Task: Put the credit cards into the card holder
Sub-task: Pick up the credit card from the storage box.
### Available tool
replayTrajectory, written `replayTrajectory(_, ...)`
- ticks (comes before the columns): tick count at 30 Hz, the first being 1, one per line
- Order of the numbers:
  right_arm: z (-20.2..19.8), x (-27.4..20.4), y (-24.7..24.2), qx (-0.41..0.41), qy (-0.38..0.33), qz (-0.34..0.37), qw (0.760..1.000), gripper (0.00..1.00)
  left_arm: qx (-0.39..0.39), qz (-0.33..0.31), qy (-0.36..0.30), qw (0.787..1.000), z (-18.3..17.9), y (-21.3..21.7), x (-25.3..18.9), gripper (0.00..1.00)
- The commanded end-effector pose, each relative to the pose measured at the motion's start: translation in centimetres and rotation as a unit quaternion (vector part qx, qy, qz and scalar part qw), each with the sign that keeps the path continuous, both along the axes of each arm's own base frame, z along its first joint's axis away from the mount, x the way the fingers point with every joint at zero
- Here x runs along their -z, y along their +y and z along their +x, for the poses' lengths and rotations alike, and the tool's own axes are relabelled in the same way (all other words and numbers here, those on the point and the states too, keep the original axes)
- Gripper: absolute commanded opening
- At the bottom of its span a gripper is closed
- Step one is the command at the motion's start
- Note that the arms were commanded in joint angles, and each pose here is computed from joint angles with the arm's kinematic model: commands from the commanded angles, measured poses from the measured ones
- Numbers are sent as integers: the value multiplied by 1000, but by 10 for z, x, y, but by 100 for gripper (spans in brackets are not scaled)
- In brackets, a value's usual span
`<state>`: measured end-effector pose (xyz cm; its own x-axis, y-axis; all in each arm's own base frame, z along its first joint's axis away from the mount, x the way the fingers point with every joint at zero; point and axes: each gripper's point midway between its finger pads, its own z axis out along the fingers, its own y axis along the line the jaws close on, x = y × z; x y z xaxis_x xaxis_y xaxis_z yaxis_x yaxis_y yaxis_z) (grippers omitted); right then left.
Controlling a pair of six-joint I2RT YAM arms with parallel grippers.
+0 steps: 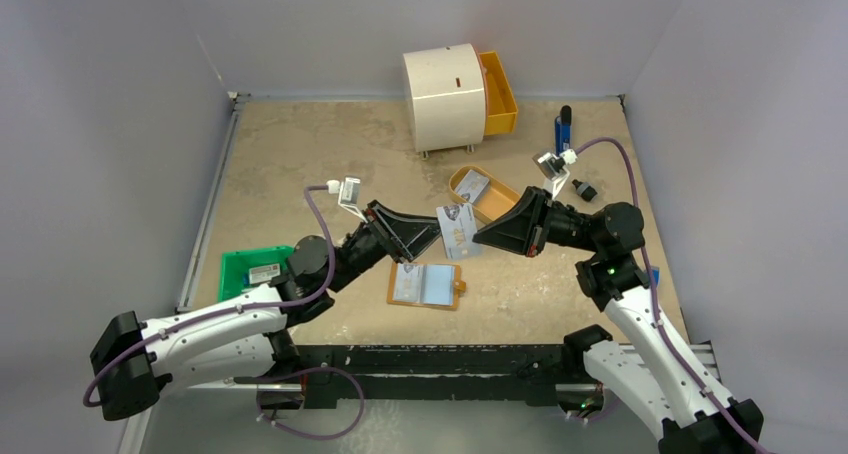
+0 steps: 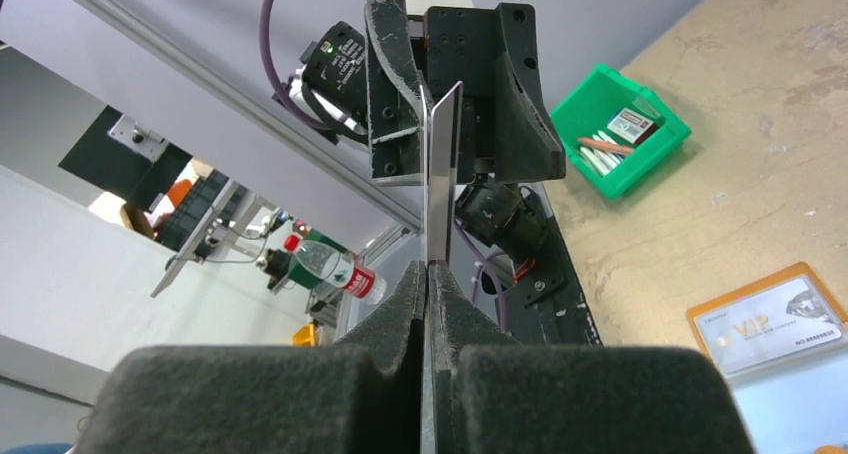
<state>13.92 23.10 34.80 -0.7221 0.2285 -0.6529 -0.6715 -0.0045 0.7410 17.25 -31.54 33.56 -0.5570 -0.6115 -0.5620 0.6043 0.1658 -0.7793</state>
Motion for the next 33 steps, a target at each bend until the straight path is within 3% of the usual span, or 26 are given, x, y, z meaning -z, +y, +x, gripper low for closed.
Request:
replayTrajectory(1, -5, -13, -1, 1, -34, 17, 999, 0, 31, -55, -30, 998, -13, 0, -39, 46)
replayTrajectory(9, -5, -16, -1, -2, -34, 25, 999, 0, 43, -69, -29, 996, -17, 0, -41, 39)
replayTrajectory(24, 5, -4, 0, 20, 3, 13, 1000, 0, 41, -65, -8, 997, -14, -1, -31, 0)
replayTrajectory(33, 15, 30, 1, 37, 53, 4, 998, 0, 2, -61, 46, 997, -6, 16, 15, 0)
